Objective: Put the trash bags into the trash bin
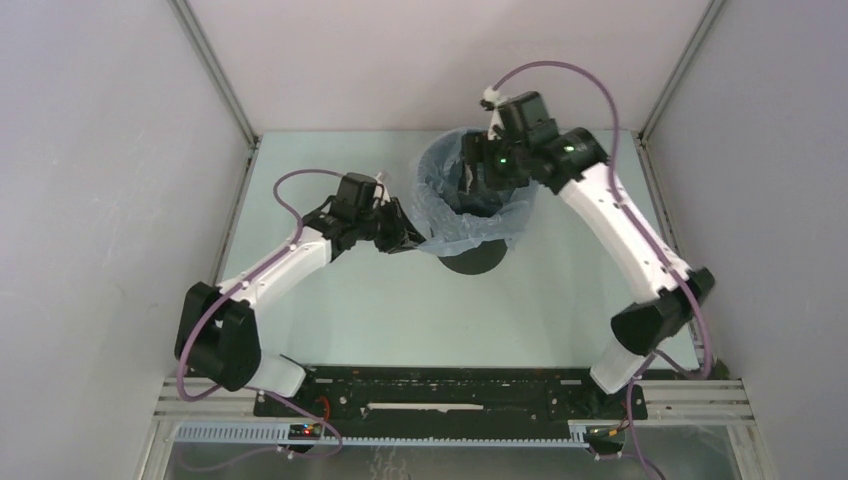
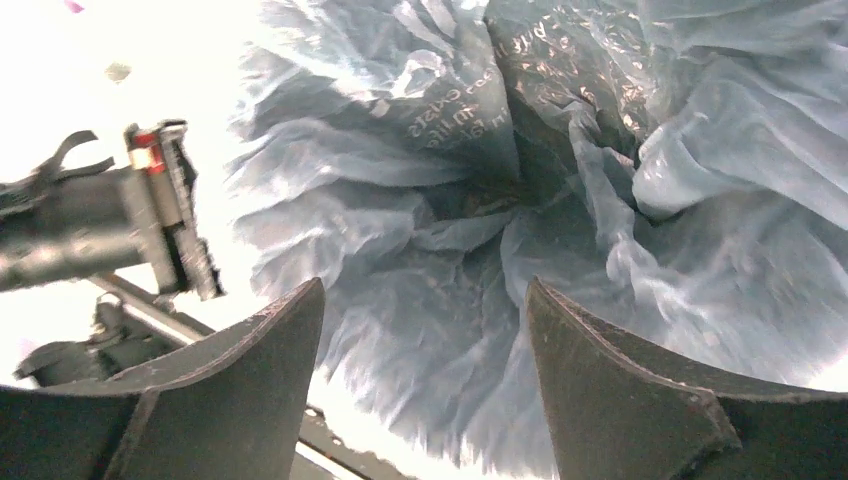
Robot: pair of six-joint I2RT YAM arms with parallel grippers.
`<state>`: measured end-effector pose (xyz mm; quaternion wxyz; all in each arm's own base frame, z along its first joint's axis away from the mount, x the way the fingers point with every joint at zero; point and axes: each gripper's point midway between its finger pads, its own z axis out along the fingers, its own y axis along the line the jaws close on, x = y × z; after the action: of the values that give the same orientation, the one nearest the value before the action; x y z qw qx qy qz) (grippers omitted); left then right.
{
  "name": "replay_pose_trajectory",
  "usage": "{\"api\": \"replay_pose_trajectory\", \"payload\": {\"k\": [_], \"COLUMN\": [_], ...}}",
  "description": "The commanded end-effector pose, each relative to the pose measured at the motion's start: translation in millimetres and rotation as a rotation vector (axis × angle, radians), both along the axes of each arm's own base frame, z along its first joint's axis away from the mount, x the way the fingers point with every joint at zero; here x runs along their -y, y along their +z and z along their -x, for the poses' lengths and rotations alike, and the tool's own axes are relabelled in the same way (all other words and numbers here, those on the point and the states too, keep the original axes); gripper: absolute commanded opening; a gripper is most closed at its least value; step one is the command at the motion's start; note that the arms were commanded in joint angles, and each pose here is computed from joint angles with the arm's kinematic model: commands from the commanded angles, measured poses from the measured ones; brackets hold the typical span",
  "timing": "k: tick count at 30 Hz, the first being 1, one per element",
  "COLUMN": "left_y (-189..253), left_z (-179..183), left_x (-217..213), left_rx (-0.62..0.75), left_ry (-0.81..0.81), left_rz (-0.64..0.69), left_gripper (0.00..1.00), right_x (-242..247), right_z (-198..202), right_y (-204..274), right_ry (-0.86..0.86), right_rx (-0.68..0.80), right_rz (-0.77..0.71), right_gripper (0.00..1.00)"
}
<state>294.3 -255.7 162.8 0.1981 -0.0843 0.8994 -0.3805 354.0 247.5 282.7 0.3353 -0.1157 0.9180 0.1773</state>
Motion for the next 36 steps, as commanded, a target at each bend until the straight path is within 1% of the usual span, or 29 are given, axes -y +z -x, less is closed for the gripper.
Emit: {"api": "replay_pose_trajectory", "payload": {"k": [1,3,6,9,11,13,15,17,19,22,26,30,32,34,36], "left_y": [19.1,24.2,42.8,64.4,81.2,97.6,113.1,126.3,138.4,156.6,182.9,208.6,220.8,234.7,250.1], "left_z": [4.2,5.9,10.6,17.5,24.6,32.1,41.0,49.4,59.2,74.1,87.4,97.1,101.7,106.9,111.8], "left_x": [-10.1,-15.1,-23.4,-33.9,-42.6,-52.8,-63.8,-78.2,-90.7,-104.6,-115.3,-120.8,-124.5,-127.5,-128.6], "left_rx": [0.091,0.112,0.166,0.227,0.267,0.313,0.359,0.399,0.429,0.471,0.536,0.594,0.616,0.637,0.654], "left_ry": [-0.002,0.007,0.018,0.031,0.045,0.068,0.091,0.128,0.154,0.18,0.208,0.225,0.237,0.248,0.261], "left_rz": [-0.027,-0.042,-0.054,-0.066,-0.068,-0.066,-0.06,-0.069,-0.074,-0.074,-0.057,-0.03,-0.023,-0.01,0.021], "left_gripper": [0.3,0.44,0.62,0.73,0.78,0.81,0.83,0.86,0.88,0.89,0.91,0.92,0.93,0.94,0.95], "right_x": [32.0,49.5,78.8,117.4,140.5,161.9,182.8,190.1,195.9,201.1,195.1,182.3,173.6,161.6,149.3], "right_z": [38.2,49.8,64.6,69.3,68.0,63.4,55.4,48.1,42.2,32.9,8.7,-18.8,-32.2,-42.5,-51.5], "right_y": [71.7,86.0,102.4,105.1,96.1,86.4,63.8,39.8,5.8,-31.5,-68.7,-107.7,-121.6,-137.4,-145.1], "right_ry": [0.0,-0.027,-0.08,-0.182,-0.25,-0.319,-0.418,-0.471,-0.519,-0.555,-0.558,-0.528,-0.512,-0.525,-0.53], "right_rx": [0.074,0.084,0.113,0.138,0.121,0.1,0.044,-0.019,-0.098,-0.197,-0.272,-0.416,-0.467,-0.548,-0.586], "right_rz": [-0.139,-0.192,-0.259,-0.288,-0.335,-0.418,-0.465,-0.517,-0.574,-0.654,-0.747,-0.843,-0.892,-0.945,-0.978], "right_gripper": [0.83,0.84,0.86,0.88,0.89,0.89,0.89,0.88,0.88,0.89,0.89,0.89,0.89,0.88,0.87]}}
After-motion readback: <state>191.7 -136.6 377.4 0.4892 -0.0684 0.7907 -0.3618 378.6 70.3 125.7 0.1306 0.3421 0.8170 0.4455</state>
